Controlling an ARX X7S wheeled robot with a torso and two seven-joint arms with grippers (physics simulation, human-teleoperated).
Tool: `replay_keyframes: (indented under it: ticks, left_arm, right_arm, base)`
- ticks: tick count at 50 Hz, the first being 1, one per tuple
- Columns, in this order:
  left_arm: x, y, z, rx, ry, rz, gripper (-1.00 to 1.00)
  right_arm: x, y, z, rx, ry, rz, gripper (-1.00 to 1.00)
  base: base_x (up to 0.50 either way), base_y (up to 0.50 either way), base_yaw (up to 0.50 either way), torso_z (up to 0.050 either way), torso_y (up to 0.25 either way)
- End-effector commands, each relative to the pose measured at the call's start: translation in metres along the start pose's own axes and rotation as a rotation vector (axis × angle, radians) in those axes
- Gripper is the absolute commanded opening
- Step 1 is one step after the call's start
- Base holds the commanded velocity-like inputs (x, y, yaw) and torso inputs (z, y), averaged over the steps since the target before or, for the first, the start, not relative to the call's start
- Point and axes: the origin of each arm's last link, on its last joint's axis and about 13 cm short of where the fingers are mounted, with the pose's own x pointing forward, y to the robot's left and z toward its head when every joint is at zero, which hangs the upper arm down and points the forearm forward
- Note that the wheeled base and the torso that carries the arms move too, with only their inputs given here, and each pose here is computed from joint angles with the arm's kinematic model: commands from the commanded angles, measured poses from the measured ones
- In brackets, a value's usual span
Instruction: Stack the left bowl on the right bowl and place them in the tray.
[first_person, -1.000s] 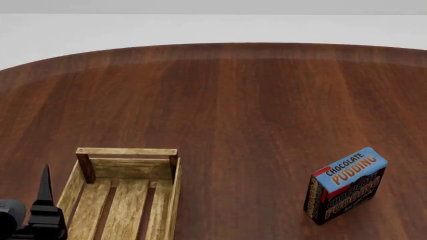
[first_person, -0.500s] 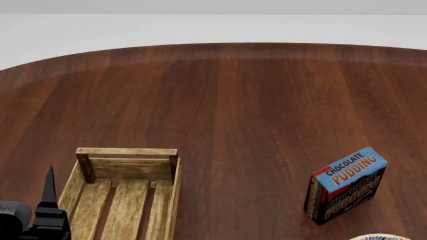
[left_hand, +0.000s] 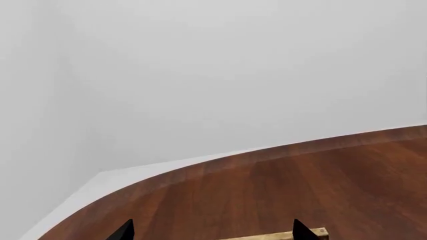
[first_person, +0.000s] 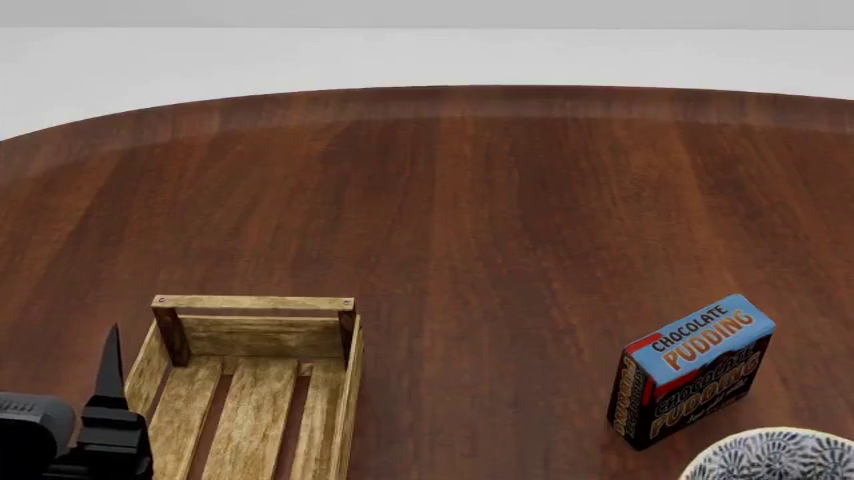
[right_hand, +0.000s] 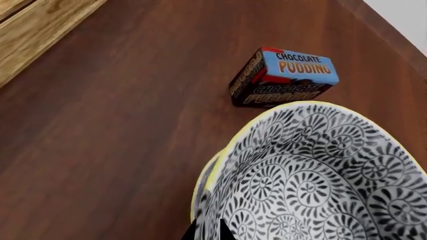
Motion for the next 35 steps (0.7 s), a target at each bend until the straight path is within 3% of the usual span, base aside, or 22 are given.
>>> replay_keyframes:
  ticks: [1, 35]
  left_arm:
    - [0.000, 0.001, -0.001, -0.001, 0.002, 0.000, 1.00]
    - [-0.003, 0.000, -0.005, 0.002, 0.005, -0.001, 1.00]
  right_arm:
    - [0.006, -0.014, 0.013, -0.009, -0.016, -0.025, -1.00]
    - [0.023, -0.035, 0.028, -0.009, 0.018, -0.015, -1.00]
  base:
    - [0.00, 0.00, 0.00, 0.000, 0.000]
    - [0.00, 0.00, 0.00, 0.000, 0.000]
